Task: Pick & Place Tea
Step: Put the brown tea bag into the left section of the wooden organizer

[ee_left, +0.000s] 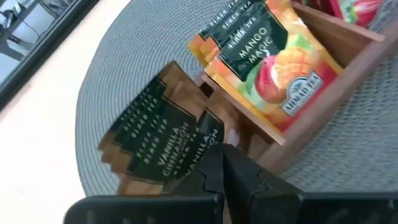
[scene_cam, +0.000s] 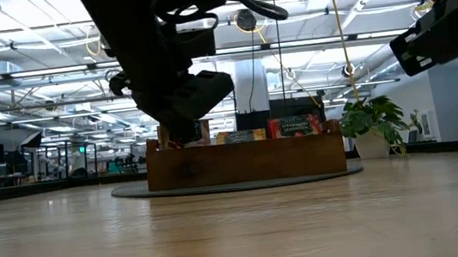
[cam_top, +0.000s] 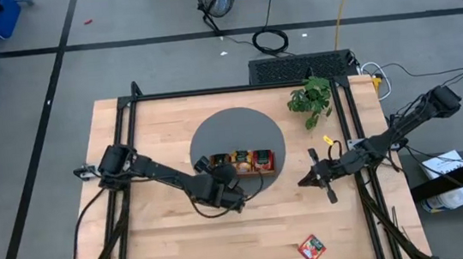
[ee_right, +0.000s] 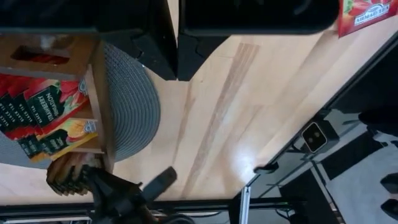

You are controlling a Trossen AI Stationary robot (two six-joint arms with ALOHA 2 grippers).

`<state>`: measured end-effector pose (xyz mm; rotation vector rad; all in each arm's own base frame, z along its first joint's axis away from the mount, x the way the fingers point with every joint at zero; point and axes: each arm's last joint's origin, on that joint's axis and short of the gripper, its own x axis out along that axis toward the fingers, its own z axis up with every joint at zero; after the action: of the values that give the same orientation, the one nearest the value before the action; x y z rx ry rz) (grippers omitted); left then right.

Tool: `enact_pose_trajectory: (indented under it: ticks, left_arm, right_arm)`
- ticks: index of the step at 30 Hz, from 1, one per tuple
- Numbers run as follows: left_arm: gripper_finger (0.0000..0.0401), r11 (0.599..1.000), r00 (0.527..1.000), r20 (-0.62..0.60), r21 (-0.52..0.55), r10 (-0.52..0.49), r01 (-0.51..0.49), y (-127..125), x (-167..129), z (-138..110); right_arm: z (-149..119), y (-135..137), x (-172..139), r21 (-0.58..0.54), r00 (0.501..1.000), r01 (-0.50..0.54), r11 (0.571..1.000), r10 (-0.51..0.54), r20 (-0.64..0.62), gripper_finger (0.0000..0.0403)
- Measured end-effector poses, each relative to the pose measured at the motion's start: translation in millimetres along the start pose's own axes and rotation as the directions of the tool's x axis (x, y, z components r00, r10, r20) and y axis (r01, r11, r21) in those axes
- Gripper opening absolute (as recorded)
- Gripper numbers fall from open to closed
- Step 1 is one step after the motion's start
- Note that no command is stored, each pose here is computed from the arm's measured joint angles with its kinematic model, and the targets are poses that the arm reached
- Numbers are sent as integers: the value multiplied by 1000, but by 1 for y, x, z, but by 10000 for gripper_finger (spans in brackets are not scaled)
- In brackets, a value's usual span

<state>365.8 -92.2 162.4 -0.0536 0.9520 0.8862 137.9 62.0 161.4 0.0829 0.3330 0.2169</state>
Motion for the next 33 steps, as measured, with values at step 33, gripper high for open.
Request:
enact_pose_trajectory:
  ticks: [33]
  left_arm:
    - [6,950,997,28,305,-77,65,-6,-20,29]
  right_arm:
    - [1,3,0,2,1000,-26,1000,26,13,4]
